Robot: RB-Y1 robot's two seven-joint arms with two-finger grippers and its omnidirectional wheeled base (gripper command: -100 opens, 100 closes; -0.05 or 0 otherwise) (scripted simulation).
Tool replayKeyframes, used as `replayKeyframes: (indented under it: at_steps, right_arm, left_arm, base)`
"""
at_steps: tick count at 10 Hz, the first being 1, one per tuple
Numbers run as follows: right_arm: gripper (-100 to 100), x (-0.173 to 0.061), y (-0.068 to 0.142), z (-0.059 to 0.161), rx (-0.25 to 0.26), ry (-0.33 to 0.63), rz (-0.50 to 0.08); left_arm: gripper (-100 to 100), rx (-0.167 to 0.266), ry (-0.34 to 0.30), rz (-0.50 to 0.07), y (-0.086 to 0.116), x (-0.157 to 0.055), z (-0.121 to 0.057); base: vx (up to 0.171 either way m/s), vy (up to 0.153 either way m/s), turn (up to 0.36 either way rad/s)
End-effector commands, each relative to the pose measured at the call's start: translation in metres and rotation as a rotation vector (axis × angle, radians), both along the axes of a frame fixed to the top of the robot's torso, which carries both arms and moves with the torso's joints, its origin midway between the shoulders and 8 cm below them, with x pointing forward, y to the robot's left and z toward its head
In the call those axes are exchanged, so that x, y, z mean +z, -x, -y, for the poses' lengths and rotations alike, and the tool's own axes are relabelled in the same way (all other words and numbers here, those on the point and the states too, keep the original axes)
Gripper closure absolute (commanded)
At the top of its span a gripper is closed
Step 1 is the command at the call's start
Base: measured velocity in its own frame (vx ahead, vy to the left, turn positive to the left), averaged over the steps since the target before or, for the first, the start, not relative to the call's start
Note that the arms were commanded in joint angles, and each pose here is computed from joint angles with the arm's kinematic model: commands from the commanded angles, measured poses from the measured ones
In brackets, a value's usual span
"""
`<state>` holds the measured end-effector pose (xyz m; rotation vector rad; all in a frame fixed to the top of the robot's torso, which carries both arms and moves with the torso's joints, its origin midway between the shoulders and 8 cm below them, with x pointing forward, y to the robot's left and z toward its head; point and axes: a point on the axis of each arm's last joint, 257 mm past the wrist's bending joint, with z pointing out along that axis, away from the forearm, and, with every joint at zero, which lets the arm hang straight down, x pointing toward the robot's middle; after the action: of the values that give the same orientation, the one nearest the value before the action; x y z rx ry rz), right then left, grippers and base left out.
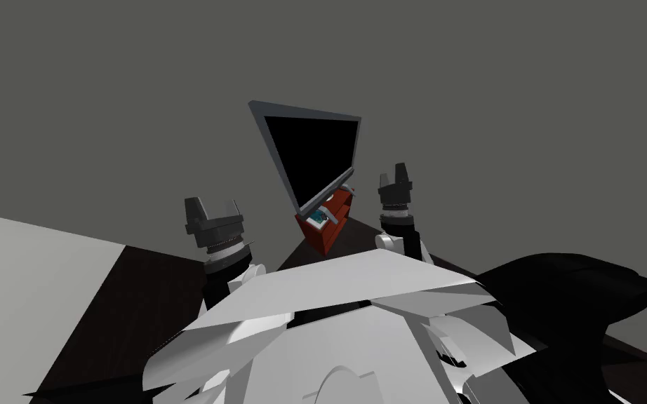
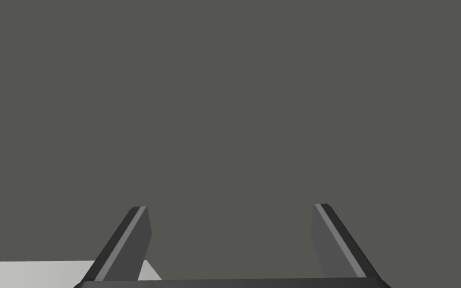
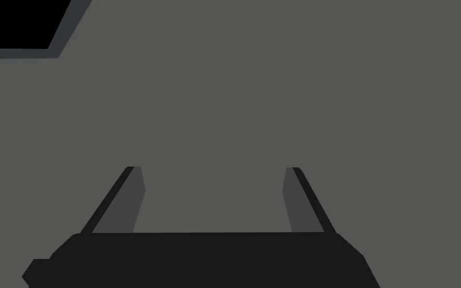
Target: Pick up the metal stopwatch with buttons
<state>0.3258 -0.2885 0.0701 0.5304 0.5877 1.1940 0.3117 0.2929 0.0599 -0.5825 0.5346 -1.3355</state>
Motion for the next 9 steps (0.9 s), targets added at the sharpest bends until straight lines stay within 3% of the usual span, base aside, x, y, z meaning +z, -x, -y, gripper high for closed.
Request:
replayKeyframes:
  at_steps: [1,4,8,9]
  right_arm:
    - [-100,-0.014,-0.006,-0.003,-0.024,0.075,-0.056]
    - [-100,-0.05,-0.016,-0.002,-0.093,0.219,-0.179]
    - [-100,-0.124,-0.023,0.014,-0.225,0.479,-0.409]
    - [-100,-0.124,-0.023,0.013,-0.227,0.488,-0.41]
  left_arm:
    - [0,0.0,0.0,0.0,0.0,0.0,0.0]
    - [0,0.0,0.0,0.0,0.0,0.0,0.0]
    - [0,0.0,0.0,0.0,0.0,0.0,0.0]
    - [0,0.0,0.0,0.0,0.0,0.0,0.0]
  base:
    - [-0.002,0.019,0.151]
    - [-0.002,0.037,0.149]
    - [-0.014,0.049,0.213]
    - [-0.008,0.028,0.069]
